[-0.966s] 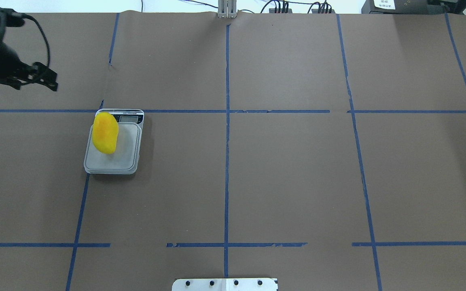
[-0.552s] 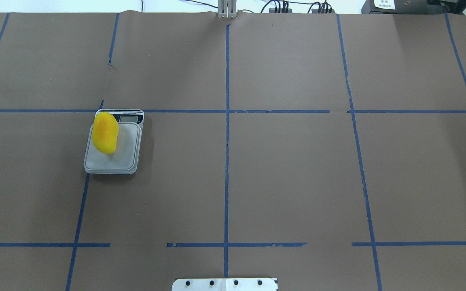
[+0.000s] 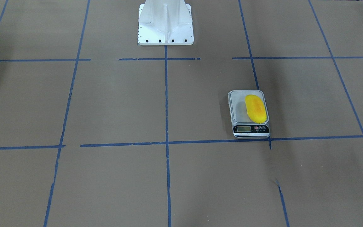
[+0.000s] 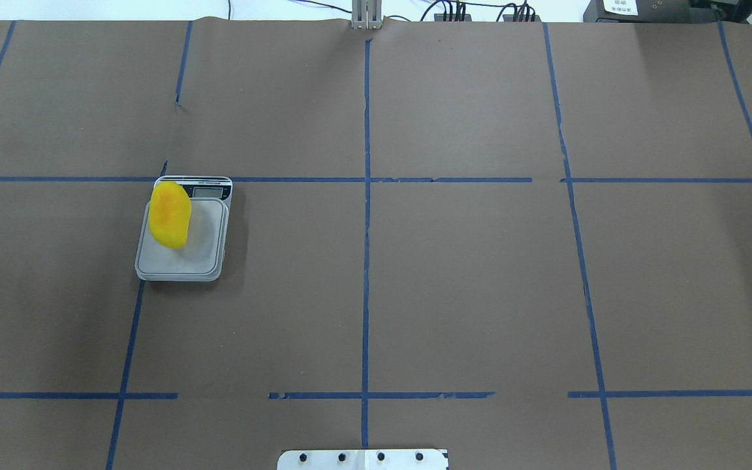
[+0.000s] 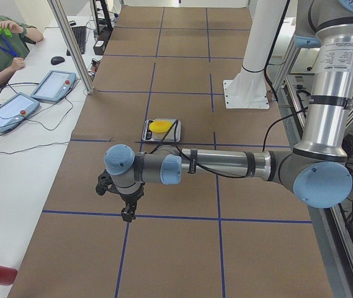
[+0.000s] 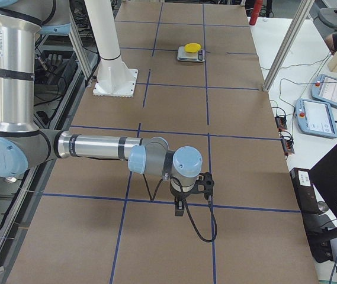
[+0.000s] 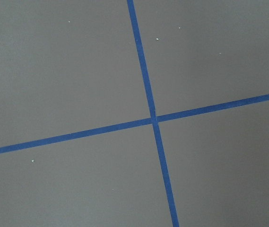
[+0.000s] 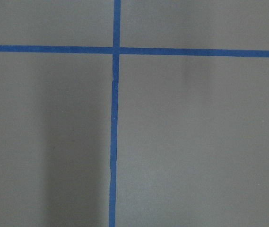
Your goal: Weigh mango
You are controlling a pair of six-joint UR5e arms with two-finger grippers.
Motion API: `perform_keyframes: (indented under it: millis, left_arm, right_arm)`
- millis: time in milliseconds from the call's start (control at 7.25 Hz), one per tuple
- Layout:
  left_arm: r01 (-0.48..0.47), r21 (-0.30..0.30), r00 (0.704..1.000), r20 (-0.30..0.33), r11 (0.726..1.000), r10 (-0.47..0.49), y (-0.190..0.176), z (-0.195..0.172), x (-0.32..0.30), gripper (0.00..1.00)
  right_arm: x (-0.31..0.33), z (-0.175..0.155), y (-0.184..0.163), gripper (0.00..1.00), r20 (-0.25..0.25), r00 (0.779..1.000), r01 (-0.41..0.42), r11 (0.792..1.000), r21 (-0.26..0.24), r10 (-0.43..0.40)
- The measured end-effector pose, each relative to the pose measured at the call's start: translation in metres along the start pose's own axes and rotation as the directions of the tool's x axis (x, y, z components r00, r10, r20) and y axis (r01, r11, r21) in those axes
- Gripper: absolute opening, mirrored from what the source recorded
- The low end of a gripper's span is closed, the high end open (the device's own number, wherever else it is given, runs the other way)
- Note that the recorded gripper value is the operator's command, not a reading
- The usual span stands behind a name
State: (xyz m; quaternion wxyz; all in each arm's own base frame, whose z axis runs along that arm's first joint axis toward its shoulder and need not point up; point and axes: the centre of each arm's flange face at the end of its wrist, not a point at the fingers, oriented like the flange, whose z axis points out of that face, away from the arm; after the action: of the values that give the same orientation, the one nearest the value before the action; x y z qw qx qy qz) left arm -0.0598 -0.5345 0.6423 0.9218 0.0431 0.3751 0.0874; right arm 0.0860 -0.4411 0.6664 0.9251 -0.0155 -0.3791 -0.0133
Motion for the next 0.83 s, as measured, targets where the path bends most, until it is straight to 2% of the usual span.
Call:
perform_keyframes:
  millis: [828]
  left_arm:
    - [0.003, -0.002, 1.000, 0.000, 1.000, -0.003, 0.0017, 0.0012, -0.0015, 1.00]
  right_arm:
    - [-0.0002, -0.0002, -0.0003, 1.00, 0.000, 1.000, 0.001, 1.000, 0.001, -0.001]
